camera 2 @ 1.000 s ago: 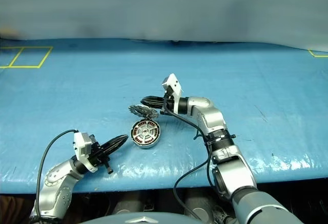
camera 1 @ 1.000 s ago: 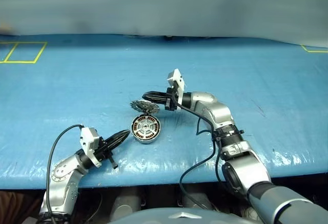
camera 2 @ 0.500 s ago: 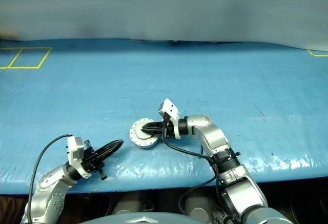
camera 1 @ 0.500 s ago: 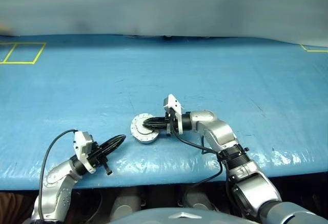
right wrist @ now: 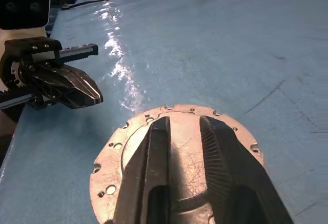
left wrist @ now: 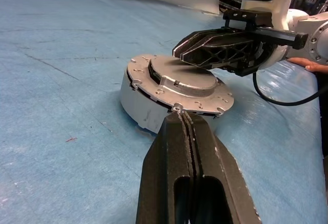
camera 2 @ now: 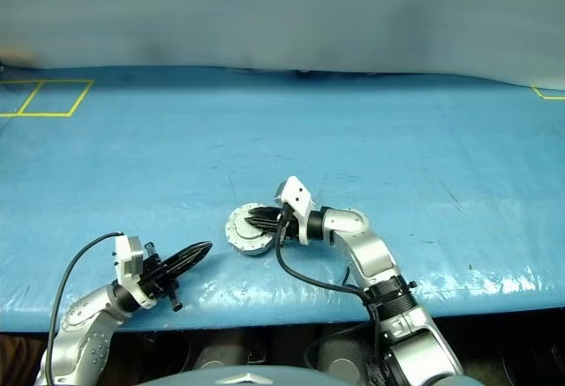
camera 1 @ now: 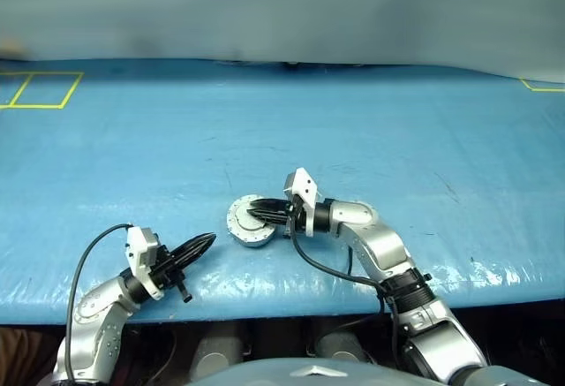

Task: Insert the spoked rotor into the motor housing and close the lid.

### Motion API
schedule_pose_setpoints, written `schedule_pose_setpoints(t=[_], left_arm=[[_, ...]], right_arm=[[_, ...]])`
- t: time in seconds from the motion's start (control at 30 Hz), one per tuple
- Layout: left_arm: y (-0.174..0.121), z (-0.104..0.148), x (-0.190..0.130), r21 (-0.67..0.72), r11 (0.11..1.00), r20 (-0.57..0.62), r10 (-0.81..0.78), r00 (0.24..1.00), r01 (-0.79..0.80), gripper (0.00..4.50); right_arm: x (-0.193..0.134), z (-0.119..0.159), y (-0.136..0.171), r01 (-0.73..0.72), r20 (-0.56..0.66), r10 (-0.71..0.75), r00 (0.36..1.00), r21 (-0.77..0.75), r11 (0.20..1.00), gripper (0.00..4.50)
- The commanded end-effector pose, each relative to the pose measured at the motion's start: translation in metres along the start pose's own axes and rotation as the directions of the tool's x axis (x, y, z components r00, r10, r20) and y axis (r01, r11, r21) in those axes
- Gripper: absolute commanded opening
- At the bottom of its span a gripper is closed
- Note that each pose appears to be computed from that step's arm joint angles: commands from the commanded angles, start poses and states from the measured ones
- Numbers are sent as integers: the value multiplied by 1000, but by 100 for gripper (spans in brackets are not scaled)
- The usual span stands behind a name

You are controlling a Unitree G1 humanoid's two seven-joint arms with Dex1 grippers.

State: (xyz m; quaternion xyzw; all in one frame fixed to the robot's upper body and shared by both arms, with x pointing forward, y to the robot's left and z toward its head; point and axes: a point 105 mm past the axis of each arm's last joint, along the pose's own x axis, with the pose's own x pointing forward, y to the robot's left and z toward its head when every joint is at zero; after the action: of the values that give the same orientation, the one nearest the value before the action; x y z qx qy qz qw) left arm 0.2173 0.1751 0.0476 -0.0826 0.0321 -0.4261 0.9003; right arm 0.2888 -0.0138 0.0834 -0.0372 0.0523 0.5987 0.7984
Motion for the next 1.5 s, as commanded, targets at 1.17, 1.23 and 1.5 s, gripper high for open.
schedule_pose_setpoints(t=[1.17, 1.23, 1.5], left_arm=[[-5, -1, 5, 20, 1000, 12, -18, 1000, 18, 0], [-4, -1, 5, 22, 1000, 12, -16, 1000, 15, 0], [-4, -2, 5, 23, 1000, 10, -7, 1000, 7, 0]], right_arm=[[16, 5, 9, 45, -40, -51, 998, -143, 989, 301], [16, 2, 9, 39, -59, -49, 997, -156, 987, 301], [14, -11, 4, 59, -120, -80, 990, -167, 984, 301]])
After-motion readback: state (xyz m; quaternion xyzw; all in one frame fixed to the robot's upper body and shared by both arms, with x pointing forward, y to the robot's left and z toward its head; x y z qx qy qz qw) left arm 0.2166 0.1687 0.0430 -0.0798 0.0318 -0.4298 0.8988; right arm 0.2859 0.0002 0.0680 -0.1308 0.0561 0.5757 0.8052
